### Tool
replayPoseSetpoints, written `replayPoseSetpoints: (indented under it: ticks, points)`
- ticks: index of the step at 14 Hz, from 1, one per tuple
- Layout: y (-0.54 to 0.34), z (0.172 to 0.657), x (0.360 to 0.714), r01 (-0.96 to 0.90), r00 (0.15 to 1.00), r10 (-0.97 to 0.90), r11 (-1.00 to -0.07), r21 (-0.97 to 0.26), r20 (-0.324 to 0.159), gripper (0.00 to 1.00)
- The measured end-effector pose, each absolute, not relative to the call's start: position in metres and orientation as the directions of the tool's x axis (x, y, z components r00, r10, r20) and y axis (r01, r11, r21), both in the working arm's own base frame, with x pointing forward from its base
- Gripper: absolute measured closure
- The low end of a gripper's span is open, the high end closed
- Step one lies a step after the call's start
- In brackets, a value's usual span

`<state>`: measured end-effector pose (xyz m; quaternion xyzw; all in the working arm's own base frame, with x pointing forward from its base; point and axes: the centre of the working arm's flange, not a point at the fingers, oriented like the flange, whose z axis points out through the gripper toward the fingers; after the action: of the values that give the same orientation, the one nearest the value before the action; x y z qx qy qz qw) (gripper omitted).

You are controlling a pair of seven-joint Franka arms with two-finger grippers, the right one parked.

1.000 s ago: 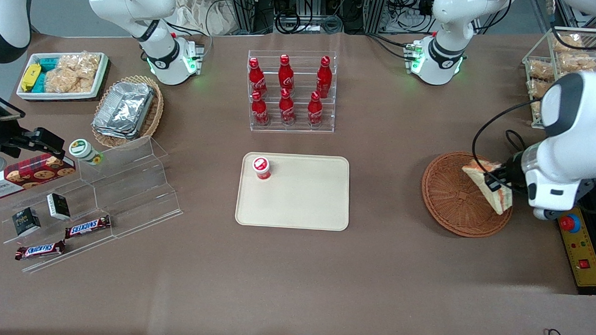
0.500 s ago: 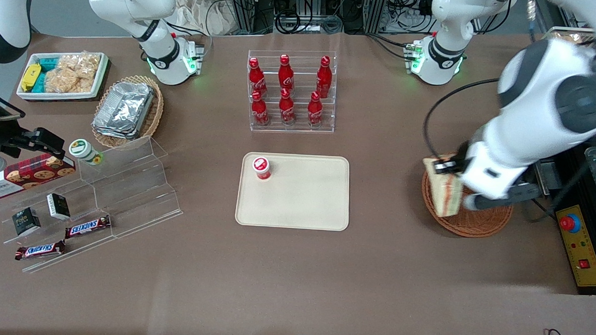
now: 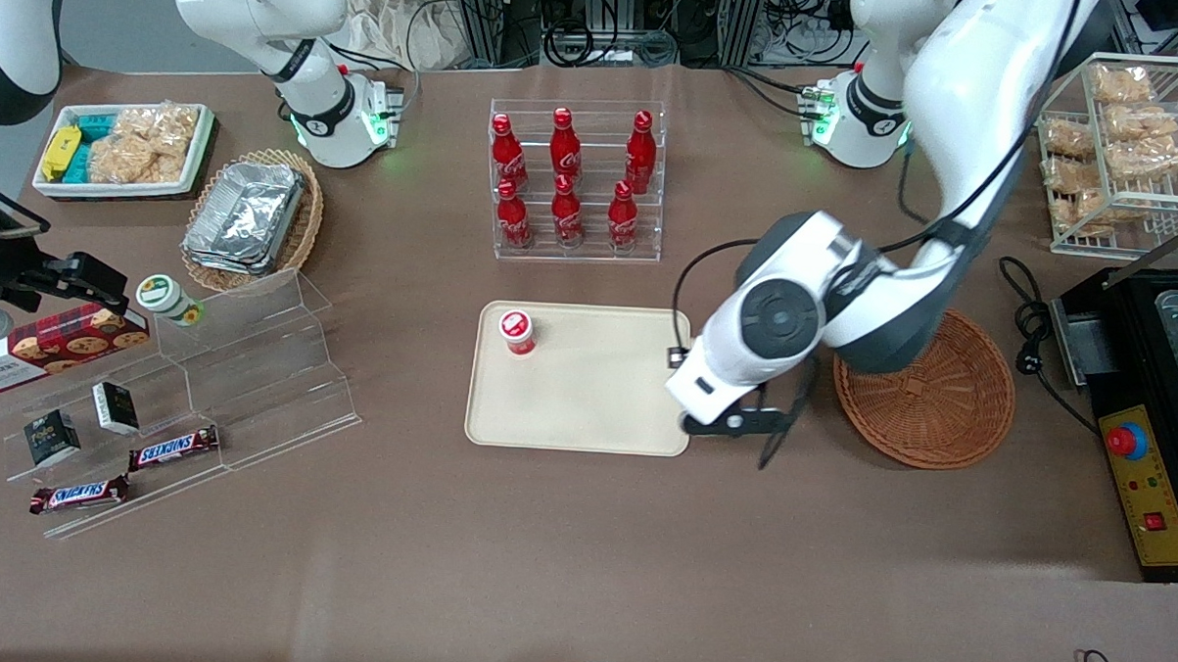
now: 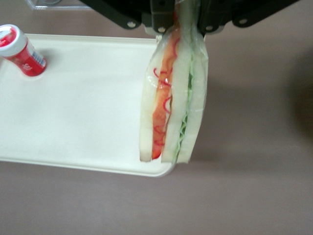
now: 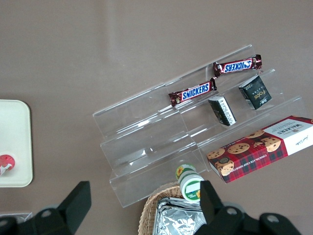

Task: Place sandwich from basket to tray
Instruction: 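Lower the sandwich onto the cream tray beside the red cup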

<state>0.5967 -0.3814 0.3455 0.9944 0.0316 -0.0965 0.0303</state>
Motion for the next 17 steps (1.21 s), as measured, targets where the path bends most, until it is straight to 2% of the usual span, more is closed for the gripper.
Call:
replayPoseSetpoints:
  ticks: [2,8,11,13,17]
  points:
    - [-0.397,0.313,0.594,0.084,0.976,0.068,-0.994,0.068,-0.209,0.81]
    - [-0.428,0.24,0.575,0.095,0.976,0.087,-0.995,0.03,-0.199,0.81]
    - [-0.43,0.23,0.567,0.087,0.975,0.082,-0.996,0.014,-0.208,0.84]
    - [-0.428,0.231,0.569,0.092,0.975,0.088,-0.996,0.012,-0.205,0.67]
    - [-0.42,0.255,0.578,0.119,0.978,0.117,-0.993,0.002,-0.172,0.27]
